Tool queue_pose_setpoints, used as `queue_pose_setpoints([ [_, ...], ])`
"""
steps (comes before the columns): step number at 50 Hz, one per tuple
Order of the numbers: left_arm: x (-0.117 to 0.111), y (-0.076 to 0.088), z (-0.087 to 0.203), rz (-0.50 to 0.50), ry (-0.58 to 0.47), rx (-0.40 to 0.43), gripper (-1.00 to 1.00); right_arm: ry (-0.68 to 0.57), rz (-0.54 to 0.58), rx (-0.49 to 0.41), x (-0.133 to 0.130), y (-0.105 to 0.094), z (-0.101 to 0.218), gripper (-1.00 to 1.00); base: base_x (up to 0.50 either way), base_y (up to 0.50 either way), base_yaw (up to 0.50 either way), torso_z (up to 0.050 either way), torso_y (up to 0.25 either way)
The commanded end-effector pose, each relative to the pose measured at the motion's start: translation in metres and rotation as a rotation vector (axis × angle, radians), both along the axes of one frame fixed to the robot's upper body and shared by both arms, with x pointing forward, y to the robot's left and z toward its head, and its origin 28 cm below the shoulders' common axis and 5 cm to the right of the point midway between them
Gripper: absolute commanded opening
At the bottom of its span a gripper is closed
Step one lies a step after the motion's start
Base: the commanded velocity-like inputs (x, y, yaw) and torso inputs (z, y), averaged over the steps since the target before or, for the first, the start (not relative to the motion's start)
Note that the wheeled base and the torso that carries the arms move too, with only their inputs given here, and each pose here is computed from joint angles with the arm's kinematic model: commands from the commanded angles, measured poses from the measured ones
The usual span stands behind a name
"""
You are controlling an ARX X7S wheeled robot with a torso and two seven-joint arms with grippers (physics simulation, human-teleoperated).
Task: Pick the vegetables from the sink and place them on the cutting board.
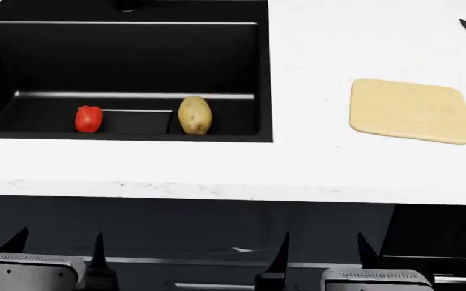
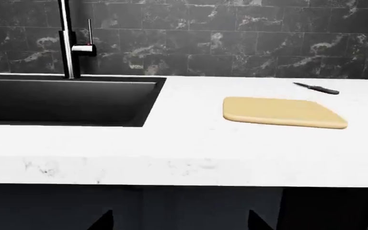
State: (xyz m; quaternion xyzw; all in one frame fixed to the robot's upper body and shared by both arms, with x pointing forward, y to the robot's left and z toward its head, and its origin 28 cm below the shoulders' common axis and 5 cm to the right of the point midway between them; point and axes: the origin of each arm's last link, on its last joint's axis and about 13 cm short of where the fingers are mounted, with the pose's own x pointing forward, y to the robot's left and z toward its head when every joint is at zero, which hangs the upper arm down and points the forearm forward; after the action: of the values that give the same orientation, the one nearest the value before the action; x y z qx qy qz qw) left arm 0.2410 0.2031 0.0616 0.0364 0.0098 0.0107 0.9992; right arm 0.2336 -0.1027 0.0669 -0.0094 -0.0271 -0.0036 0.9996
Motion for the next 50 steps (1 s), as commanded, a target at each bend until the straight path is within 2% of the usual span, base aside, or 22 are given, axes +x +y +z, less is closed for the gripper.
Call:
queue_pose_setpoints([
  [1, 0.012, 0.011, 0.092, -0.033, -0.063, -0.013, 1.00, -0.074, -0.017, -0.053, 0.007, -0.016, 0.100, 1.00, 0.00, 0.00, 0.00, 0.000, 0.000],
  [4, 0.018, 0.010, 0.122, -0.044, -0.097, 0.011, 1.00, -0.089, -0.015, -0.083, 0.008, -0.018, 0.129, 1.00, 0.00, 0.00, 0.00, 0.000, 0.000],
  [6, 0.019, 0.012, 0.144, -0.072, -0.099, -0.006, 1.00, -0.096, -0.009, -0.097, 0.012, -0.021, 0.150, 1.00, 0.00, 0.00, 0.00, 0.000, 0.000],
  [7, 0.023, 0.012, 0.153, -0.103, -0.071, -0.027, 1.00, -0.095, -0.004, -0.091, 0.017, -0.024, 0.164, 1.00, 0.00, 0.00, 0.00, 0.000, 0.000],
  [10, 0.036, 0.014, 0.168, -0.103, -0.052, -0.019, 1.00, -0.069, 0.051, -0.075, 0.031, -0.026, 0.193, 1.00, 0.00, 0.00, 0.00, 0.000, 0.000],
  [13, 0.063, 0.014, 0.182, -0.101, 0.035, -0.067, 1.00, -0.040, 0.053, -0.081, 0.054, -0.030, 0.214, 1.00, 0.00, 0.00, 0.00, 0.000, 0.000],
  [14, 0.070, 0.013, 0.185, -0.099, 0.043, -0.059, 1.00, -0.031, 0.057, -0.067, 0.062, -0.031, 0.217, 1.00, 0.00, 0.00, 0.00, 0.000, 0.000],
  [16, 0.086, 0.010, 0.194, -0.086, 0.042, -0.008, 1.00, 0.024, 0.049, -0.093, 0.080, -0.032, 0.221, 1.00, 0.00, 0.00, 0.00, 0.000, 0.000],
  [19, 0.107, 0.009, 0.216, -0.075, 0.031, 0.006, 1.00, 0.047, 0.043, -0.072, 0.103, -0.035, 0.229, 1.00, 0.00, 0.00, 0.00, 0.000, 0.000],
  [25, 0.164, 0.014, 0.235, 0.024, 0.080, -0.009, 1.00, 0.080, -0.007, -0.070, 0.139, -0.046, 0.248, 1.00, 0.00, 0.00, 0.00, 0.000, 0.000],
  [29, 0.185, 0.007, 0.241, 0.041, 0.106, -0.002, 1.00, 0.102, 0.014, -0.059, 0.156, -0.049, 0.251, 1.00, 0.00, 0.00, 0.00, 0.000, 0.000],
  [33, 0.191, 0.002, 0.242, 0.055, 0.118, 0.007, 1.00, 0.137, 0.005, -0.075, 0.177, -0.053, 0.247, 1.00, 0.00, 0.00, 0.00, 0.000, 0.000],
  [34, 0.191, 0.002, 0.240, 0.065, 0.126, 0.055, 1.00, 0.153, 0.003, -0.077, 0.179, -0.053, 0.247, 1.00, 0.00, 0.00, 0.00, 0.000, 0.000],
  [36, 0.191, 0.002, 0.238, 0.067, 0.142, 0.053, 1.00, 0.163, 0.005, -0.070, 0.182, -0.053, 0.247, 1.00, 0.00, 0.00, 0.00, 0.000, 0.000],
  [42, 0.191, 0.003, 0.228, 0.073, 0.164, 0.066, 1.00, 0.185, 0.030, -0.081, 0.180, -0.054, 0.238, 1.00, 0.05, 0.00, 0.00, 0.000, 0.000],
  [50, 0.192, 0.009, 0.223, 0.077, 0.166, 0.095, 1.00, 0.181, 0.049, -0.085, 0.178, -0.053, 0.234, 1.00, 0.44, 0.05, 0.00, 0.000, 0.000],
])
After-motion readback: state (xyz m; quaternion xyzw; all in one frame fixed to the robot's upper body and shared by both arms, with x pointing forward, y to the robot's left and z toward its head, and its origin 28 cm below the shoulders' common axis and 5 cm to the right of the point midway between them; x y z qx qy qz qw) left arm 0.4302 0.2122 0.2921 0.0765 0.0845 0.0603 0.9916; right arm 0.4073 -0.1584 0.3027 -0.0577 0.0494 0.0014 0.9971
